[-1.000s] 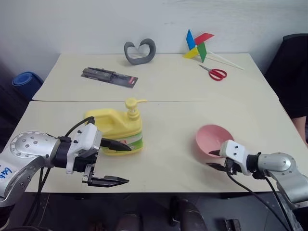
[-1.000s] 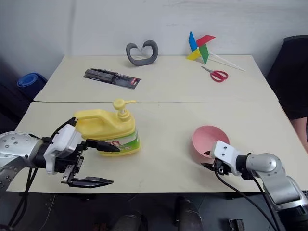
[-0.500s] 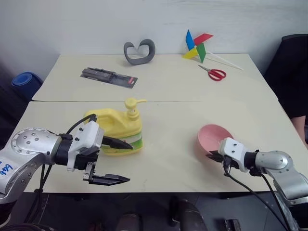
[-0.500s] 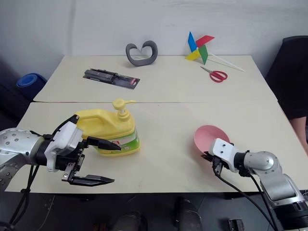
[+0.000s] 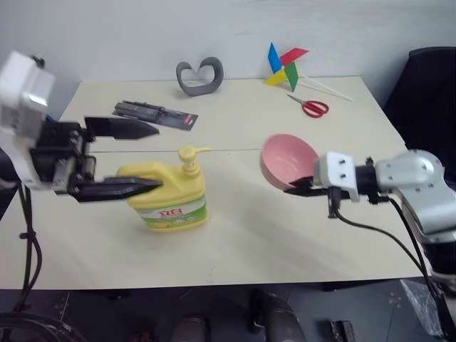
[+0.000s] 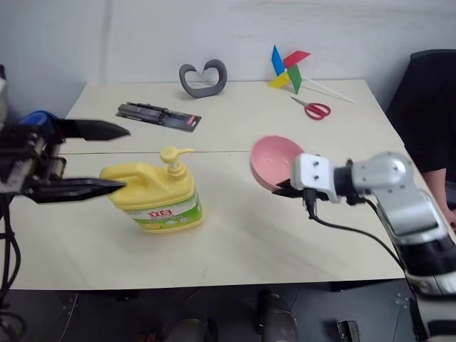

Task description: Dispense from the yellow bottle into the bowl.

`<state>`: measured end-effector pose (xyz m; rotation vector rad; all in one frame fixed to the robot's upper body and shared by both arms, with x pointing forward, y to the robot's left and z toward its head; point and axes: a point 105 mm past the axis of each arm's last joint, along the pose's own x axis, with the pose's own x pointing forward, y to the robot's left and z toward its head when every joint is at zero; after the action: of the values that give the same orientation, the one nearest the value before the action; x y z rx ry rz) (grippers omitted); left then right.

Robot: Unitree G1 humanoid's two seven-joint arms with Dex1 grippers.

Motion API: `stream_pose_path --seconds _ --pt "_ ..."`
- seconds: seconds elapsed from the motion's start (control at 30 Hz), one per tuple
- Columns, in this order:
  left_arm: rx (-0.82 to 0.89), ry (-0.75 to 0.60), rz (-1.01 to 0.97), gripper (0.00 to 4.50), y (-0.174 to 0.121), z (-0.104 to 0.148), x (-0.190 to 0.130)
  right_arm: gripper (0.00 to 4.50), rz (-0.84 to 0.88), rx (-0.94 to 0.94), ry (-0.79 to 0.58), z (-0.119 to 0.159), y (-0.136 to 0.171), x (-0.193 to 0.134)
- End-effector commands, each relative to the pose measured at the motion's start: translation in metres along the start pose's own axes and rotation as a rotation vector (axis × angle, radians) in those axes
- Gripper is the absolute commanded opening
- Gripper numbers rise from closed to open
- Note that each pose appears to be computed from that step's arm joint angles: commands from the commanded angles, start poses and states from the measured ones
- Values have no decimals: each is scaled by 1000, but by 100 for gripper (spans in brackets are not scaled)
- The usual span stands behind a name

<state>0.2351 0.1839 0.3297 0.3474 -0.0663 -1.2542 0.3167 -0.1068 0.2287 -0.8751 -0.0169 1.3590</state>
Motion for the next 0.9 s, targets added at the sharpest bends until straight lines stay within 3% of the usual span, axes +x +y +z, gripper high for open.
stream_pose_path --seconds 0.03,0.23,0.47,0.9 --pt "38 17 31 391 17 2 -4 0 63 -62 -15 23 -18 20" --pt "38 23 -19 219 28 -6 12 0 182 -157 16 36 -25 44" --pt "25 20 -69 3 26 -20 30 0 261 -204 1 49 -19 49" --pt "54 76 -78 3 30 -36 40 0 284 -268 -44 79 -24 48"
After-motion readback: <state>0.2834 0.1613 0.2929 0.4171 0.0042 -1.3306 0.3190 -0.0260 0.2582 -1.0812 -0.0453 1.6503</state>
